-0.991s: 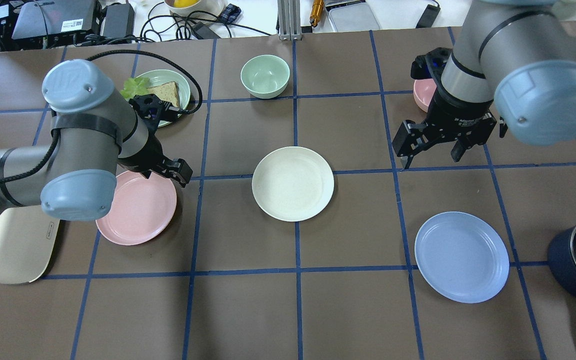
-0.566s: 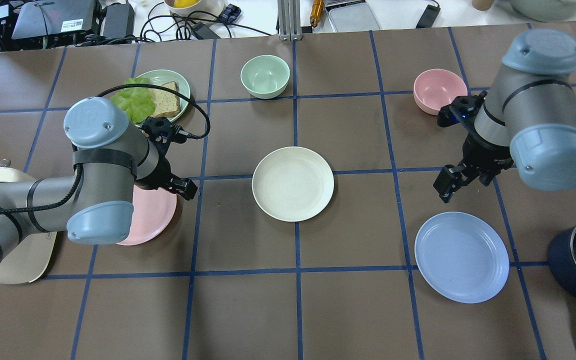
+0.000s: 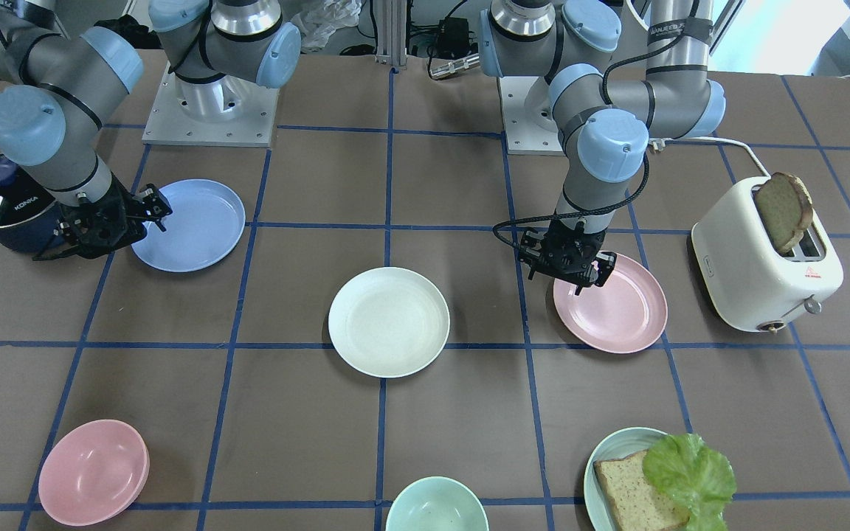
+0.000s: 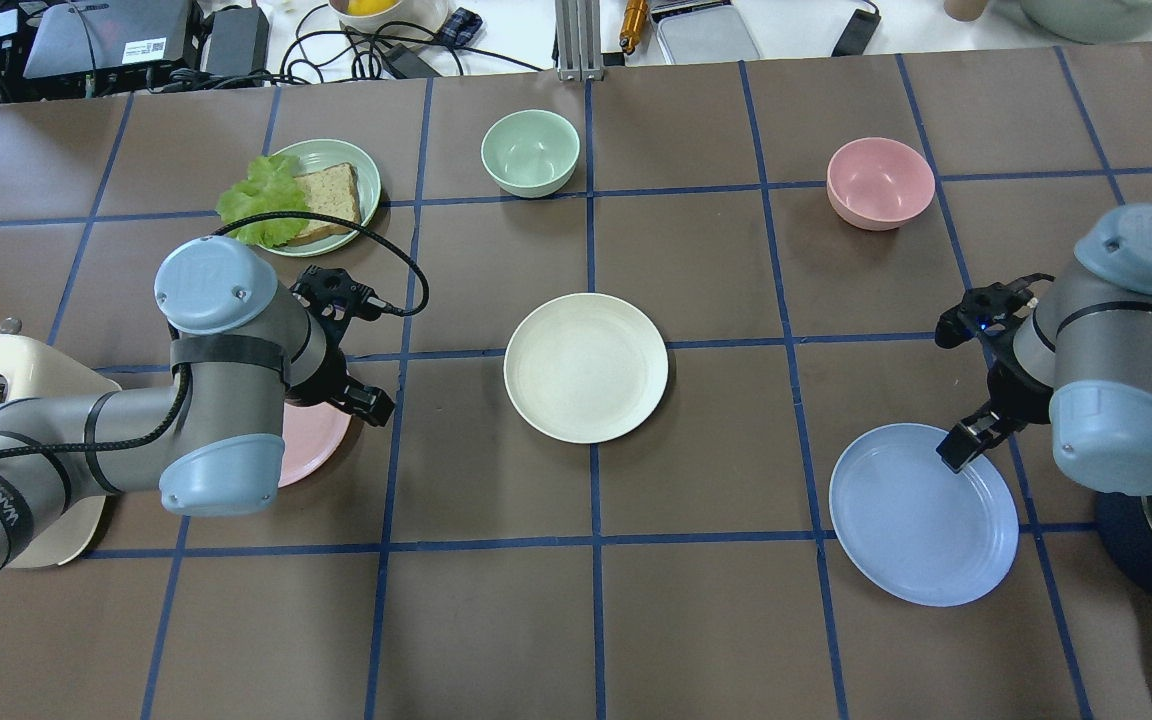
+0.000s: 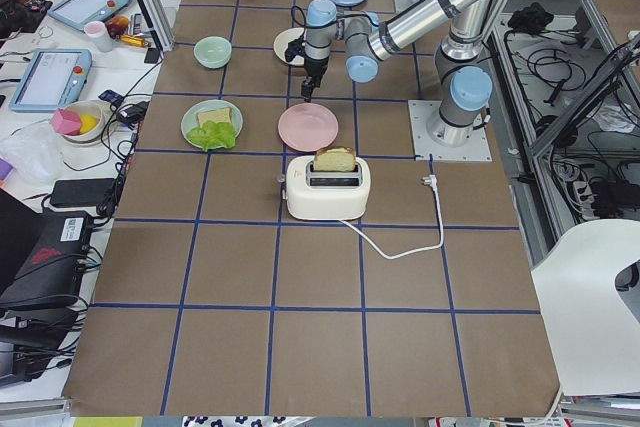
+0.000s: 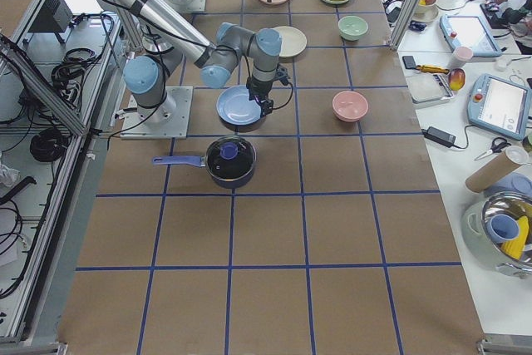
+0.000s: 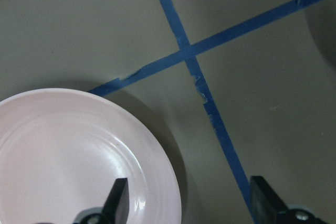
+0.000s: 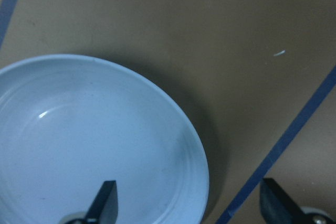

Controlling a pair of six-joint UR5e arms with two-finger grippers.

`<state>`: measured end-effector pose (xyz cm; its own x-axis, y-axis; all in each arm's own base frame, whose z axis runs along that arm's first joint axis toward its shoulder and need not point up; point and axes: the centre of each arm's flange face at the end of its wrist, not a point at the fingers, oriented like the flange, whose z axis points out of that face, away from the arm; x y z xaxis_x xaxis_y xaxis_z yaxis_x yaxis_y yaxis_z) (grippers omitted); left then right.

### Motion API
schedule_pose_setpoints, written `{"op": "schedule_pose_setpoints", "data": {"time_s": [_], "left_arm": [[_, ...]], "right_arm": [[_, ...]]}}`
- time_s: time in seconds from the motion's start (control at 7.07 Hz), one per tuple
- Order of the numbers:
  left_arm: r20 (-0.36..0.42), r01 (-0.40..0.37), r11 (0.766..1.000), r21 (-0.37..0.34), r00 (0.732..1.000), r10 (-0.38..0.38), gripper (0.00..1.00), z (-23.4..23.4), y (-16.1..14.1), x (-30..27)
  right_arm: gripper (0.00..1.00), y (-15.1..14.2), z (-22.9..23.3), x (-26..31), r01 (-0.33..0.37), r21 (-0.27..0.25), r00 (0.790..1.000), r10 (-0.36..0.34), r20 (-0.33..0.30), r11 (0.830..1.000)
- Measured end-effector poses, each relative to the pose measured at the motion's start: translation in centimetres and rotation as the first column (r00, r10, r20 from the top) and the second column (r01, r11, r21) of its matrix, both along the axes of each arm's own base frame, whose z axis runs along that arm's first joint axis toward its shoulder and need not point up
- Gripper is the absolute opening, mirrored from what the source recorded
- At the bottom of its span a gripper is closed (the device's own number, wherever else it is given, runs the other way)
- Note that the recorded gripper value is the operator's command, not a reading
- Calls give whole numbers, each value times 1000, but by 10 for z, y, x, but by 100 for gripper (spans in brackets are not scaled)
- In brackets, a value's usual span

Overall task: Stack three plates with pink and blue
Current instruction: 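Grasp pink plate rim with left gripper while right gripper grasps blue plate rim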

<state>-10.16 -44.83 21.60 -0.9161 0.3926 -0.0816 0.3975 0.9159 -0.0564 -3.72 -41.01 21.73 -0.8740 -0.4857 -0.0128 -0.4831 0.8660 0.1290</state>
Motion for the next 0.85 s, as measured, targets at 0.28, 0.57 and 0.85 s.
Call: {"op": "schedule_pose_setpoints", "data": {"time_s": [0.28, 0.57, 0.85], "left_arm": [[10, -2, 1000, 15, 1000, 2, 71, -15, 6, 1], [12, 0, 1000, 26, 1000, -1, 63, -29, 10, 1], [15, 3, 1000, 11, 1000, -3, 28, -37, 11, 2]], "right_arm": [[30, 13, -19, -3, 3, -52, 1000, -3, -8, 999], [0, 14, -31, -4, 4, -47, 1000, -4, -5, 999], [0, 12, -34, -5, 6, -41, 1000, -6, -5, 999]]}}
